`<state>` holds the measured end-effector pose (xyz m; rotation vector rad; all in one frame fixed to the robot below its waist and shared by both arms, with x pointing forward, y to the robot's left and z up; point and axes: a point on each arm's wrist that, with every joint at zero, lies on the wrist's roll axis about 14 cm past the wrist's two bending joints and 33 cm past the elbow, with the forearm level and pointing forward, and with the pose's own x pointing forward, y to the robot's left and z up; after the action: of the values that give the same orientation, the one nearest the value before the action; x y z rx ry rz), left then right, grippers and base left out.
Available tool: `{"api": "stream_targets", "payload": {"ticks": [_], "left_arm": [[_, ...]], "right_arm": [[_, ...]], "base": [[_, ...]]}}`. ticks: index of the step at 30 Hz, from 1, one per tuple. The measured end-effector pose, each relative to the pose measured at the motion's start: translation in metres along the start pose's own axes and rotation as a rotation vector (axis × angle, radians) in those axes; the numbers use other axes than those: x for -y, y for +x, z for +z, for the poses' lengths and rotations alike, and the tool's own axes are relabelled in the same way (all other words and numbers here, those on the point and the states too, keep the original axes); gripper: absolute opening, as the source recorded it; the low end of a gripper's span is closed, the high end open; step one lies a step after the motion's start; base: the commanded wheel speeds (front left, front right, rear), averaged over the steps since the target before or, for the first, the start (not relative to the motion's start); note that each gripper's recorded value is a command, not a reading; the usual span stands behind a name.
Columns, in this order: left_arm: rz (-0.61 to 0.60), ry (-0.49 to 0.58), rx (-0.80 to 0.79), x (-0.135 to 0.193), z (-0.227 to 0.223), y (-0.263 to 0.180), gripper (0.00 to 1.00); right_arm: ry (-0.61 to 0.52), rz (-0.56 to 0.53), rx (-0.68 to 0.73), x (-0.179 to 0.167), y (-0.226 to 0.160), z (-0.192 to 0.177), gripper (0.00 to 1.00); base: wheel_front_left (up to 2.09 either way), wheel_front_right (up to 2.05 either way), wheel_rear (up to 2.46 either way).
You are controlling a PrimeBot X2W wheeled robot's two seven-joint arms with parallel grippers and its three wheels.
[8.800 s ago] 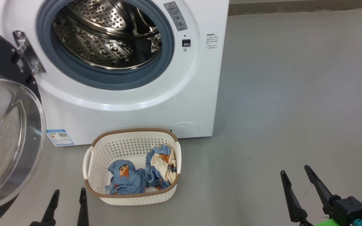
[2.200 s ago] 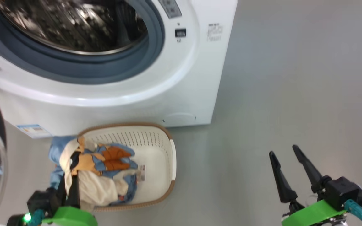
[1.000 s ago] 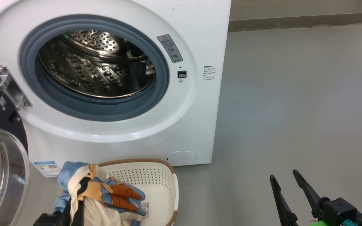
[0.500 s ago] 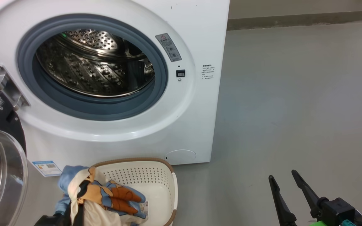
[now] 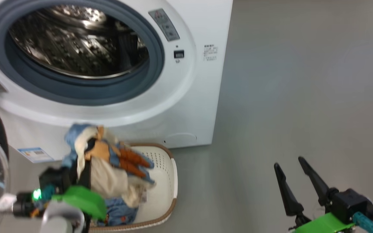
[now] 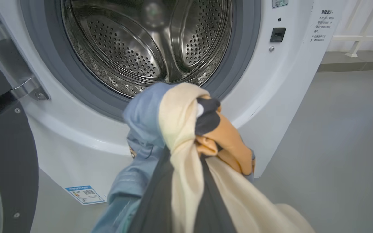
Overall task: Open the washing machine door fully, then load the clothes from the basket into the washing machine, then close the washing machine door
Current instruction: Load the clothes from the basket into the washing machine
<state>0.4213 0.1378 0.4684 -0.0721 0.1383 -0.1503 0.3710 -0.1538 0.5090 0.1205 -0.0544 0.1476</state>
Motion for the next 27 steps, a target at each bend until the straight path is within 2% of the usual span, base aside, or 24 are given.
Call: {"api": "stream_targets", "payload": {"ticks": [10, 18, 27], "left_arm": [[0.000, -0.013, -0.025, -0.013, 0.004, 0.094, 0.00], [-0.032, -0.011, -0.149, -0.022, -0.010, 0.167, 0.00], [-0.052, 0.029, -0.244, -0.036, -0.017, 0.236, 0.00]], "right_arm": [[0.007, -0.005, -0.009, 0.011, 0.039, -0.017, 1.00], [0.023, -0.015, -0.048, 0.021, 0.066, -0.046, 1.00], [0.044, -0.061, -0.116, 0.039, 0.076, -0.077, 1.00]], "base": [[0.00, 0.00, 0.00], [0.00, 0.00, 0.00], [0.00, 0.00, 0.00]]}}
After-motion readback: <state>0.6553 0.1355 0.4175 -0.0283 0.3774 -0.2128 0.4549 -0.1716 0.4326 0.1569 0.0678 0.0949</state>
